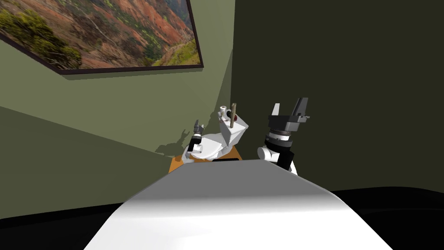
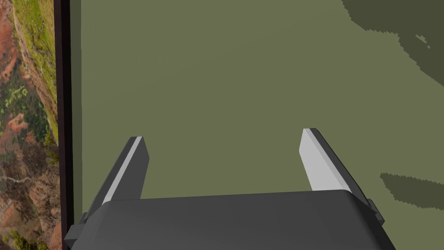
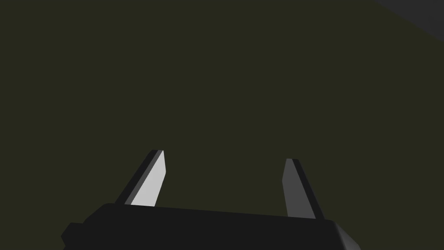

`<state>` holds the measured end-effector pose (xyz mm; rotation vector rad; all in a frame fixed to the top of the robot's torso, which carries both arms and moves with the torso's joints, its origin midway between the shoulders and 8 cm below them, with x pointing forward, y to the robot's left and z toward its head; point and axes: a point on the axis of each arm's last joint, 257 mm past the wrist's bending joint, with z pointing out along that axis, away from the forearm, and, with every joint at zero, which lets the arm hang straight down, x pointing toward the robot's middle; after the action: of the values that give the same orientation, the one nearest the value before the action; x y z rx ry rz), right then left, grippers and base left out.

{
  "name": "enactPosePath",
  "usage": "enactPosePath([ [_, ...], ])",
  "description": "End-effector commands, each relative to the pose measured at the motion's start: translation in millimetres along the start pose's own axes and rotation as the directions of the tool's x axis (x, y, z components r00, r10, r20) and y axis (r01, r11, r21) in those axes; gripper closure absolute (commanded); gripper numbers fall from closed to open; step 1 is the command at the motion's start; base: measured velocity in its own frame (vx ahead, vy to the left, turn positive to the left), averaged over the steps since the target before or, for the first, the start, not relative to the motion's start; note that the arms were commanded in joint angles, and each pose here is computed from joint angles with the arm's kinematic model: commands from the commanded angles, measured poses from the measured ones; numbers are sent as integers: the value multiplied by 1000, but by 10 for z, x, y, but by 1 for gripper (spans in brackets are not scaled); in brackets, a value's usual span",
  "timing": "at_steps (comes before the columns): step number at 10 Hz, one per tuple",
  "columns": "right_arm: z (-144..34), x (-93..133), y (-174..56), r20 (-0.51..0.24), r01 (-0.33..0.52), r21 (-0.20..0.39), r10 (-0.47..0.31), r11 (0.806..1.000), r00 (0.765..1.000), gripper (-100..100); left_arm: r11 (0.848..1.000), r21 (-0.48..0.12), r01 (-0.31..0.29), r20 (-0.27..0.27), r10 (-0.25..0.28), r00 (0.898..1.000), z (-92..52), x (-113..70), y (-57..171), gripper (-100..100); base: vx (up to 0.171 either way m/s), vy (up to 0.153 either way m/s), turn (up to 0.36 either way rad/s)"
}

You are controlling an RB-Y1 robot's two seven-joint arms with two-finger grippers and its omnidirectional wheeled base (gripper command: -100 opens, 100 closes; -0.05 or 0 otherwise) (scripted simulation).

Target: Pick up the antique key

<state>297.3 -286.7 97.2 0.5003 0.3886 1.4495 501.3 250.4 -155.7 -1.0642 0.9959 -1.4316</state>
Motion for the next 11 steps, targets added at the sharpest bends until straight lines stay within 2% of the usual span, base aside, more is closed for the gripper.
enactPosePath([
  [1,0,0,0,0,0,0,0,1000,1000,0,1000,-16,3,1,-3,1000,43,-21,97,-100,-18,0,-11],
  [3,0,0,0,0,0,0,0,1000,1000,0,1000,-28,12,-6,-13,1000,196,12,184,-100,-17,1,-35],
  [4,0,0,0,0,0,0,0,1000,1000,0,999,-40,12,-3,-12,1000,182,-4,245,-100,-14,1,-20],
  [6,0,0,0,0,0,0,0,1000,1000,0,999,-48,20,-12,-21,1000,349,39,303,-100,-20,-2,-36],
  [7,0,0,0,0,0,0,0,1000,1000,0,998,-67,19,-7,-20,1000,326,15,394,-100,-19,0,-20],
  [9,0,0,0,0,0,0,0,1000,1000,0,997,-76,25,-15,-27,1000,499,59,445,-100,-20,1,-34],
  [10,0,0,0,0,0,0,0,1000,1000,0,995,-95,25,-10,-26,1000,473,34,541,-100,-15,-1,-21],
  [11,0,0,0,0,0,0,0,1000,1000,0,995,-100,27,-14,-28,1000,560,55,563,-100,-17,-2,-27],
])
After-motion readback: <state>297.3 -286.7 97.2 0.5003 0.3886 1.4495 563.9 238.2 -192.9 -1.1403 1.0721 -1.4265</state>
